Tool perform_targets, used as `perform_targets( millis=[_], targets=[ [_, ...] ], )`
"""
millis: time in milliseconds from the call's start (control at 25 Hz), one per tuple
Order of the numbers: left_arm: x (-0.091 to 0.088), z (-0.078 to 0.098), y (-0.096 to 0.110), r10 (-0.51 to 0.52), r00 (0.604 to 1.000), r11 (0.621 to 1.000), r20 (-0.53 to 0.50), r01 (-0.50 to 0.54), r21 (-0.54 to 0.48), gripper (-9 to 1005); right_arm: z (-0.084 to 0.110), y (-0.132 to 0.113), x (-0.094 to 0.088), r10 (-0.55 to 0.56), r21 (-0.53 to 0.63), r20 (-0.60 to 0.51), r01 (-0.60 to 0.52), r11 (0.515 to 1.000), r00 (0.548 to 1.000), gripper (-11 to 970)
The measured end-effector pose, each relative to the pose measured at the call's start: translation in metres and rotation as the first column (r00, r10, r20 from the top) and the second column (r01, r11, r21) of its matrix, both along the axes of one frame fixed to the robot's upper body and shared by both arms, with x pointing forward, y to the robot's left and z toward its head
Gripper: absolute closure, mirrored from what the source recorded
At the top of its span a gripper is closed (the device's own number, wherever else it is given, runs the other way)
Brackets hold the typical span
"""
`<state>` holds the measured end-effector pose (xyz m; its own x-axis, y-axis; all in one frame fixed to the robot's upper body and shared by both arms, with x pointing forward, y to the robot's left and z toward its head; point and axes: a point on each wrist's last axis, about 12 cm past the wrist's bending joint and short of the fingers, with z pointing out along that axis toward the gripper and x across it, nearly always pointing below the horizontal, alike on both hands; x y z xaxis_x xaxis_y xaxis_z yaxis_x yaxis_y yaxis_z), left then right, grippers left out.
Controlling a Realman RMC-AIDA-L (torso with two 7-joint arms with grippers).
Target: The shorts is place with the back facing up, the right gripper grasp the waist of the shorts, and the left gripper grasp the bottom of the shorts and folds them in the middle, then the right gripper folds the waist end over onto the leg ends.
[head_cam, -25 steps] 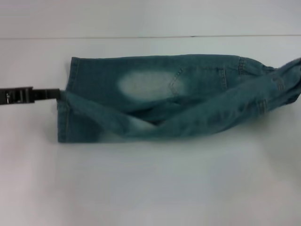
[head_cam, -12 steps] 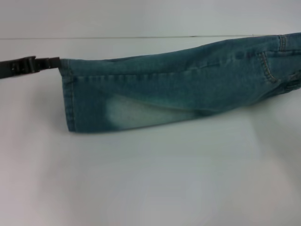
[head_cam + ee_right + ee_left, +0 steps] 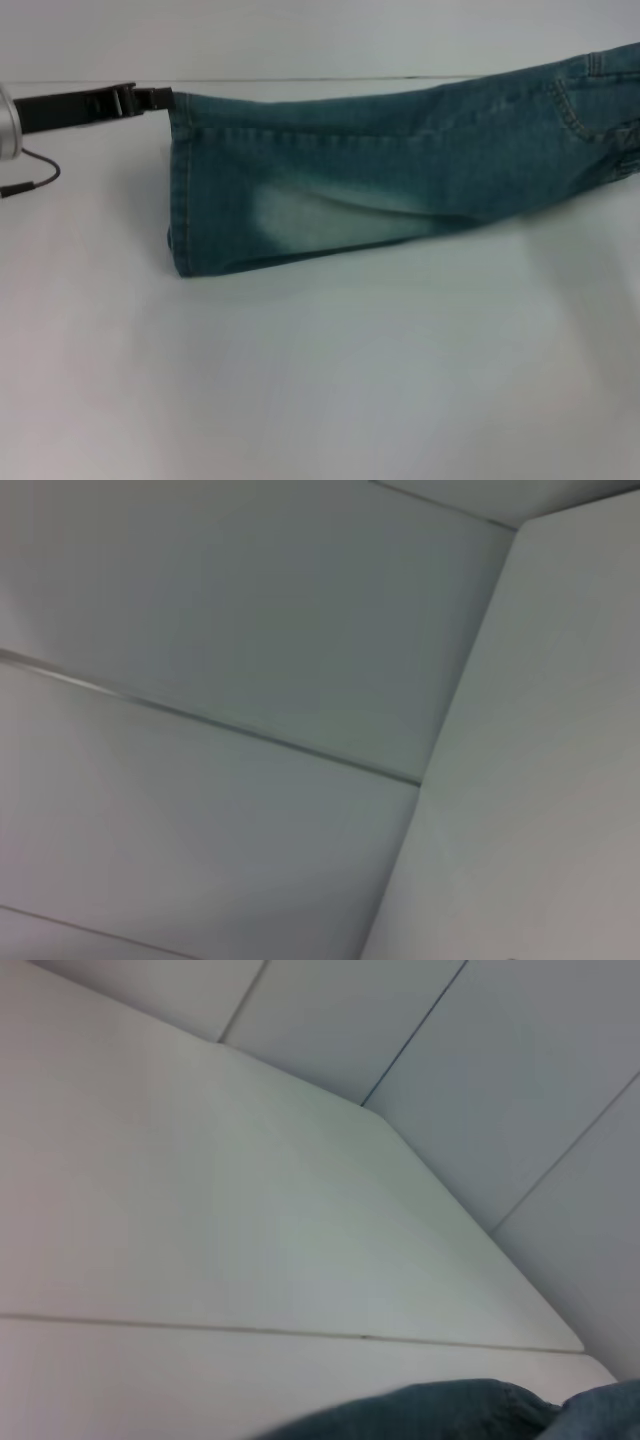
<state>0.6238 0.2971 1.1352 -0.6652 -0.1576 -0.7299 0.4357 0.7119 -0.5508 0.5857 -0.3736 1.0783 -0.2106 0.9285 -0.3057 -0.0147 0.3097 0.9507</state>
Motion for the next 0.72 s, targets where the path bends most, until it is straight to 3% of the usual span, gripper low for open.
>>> perform_targets(
  millis=[280,520,720],
  targets=[
    [0.02,0.001,-0.008,0.098,0.995,0.995,0.006,-0.098,0.003,994,-0.002,0.006,0.016,-0.067,-0.019,-0.039,0.066,0.998,0.997,757],
    [0.028,-0.007,-0.023,0.137,0.991,0.99,0.002,-0.137,0.031,996,0.001,0.015,0.032,-0.094,-0.136,-0.044,0.087,0.987,0.995,742],
    [0.029,-0.004,-0.026,0.143,0.989,0.989,0.031,-0.145,0.043,821,0.006,0.017,0.036,-0.072,-0.241,-0.014,0.067,0.968,0.997,680]
  ],
)
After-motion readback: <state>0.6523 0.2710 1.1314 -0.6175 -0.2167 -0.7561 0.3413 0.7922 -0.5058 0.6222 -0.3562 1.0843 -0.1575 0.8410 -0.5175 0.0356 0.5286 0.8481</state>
